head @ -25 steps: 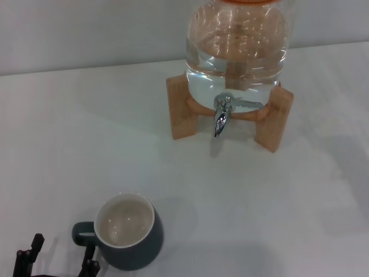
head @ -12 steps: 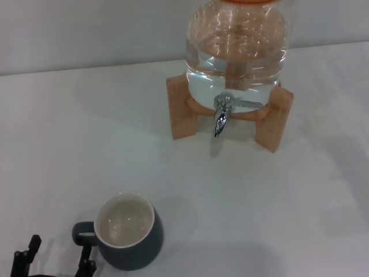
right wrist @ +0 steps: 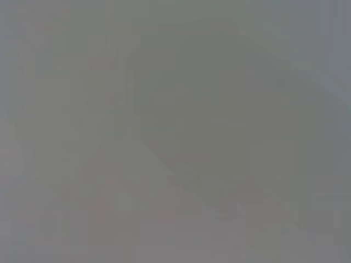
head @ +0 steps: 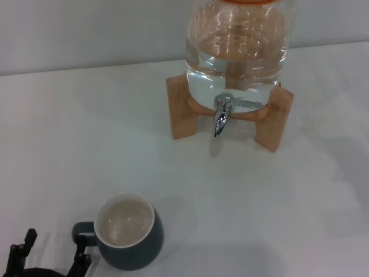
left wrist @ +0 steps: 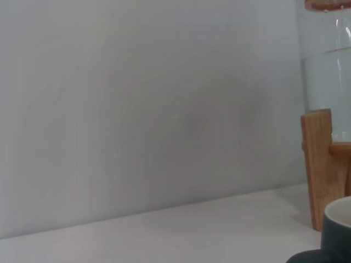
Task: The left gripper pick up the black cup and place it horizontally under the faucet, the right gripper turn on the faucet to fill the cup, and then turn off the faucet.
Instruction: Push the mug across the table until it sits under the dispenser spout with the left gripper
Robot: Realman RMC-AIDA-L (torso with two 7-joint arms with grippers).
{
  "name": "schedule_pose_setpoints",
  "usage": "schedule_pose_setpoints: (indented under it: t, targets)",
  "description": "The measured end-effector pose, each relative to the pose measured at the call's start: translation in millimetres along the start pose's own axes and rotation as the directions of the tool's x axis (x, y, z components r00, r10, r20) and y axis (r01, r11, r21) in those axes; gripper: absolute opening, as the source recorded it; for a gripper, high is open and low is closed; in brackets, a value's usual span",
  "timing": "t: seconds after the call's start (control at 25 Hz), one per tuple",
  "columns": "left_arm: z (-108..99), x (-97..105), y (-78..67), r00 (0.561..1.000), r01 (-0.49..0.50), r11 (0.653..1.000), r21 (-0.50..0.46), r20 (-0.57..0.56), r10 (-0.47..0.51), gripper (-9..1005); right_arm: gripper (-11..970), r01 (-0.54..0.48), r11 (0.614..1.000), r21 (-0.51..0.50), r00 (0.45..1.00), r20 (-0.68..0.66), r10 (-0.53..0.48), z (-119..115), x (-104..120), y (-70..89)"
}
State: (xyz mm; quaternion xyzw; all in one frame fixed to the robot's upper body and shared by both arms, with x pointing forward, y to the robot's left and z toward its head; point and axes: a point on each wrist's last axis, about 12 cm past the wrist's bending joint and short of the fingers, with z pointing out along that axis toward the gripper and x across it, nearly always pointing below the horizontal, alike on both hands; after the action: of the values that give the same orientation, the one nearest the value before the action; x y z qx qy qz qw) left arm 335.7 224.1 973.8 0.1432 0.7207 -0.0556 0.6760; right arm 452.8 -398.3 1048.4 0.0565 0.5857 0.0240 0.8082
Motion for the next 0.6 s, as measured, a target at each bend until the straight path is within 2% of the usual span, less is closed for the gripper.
schedule_pose_setpoints:
  t: [0.6]
  targets:
    - [10.6,1.1,2.0,1.000,-0.018,0.999,0.034,-0.009,0.018,879,868,0.004,1.000,0.005,1.000,-0.005,-0.004,-2.2,0.3,-1.1]
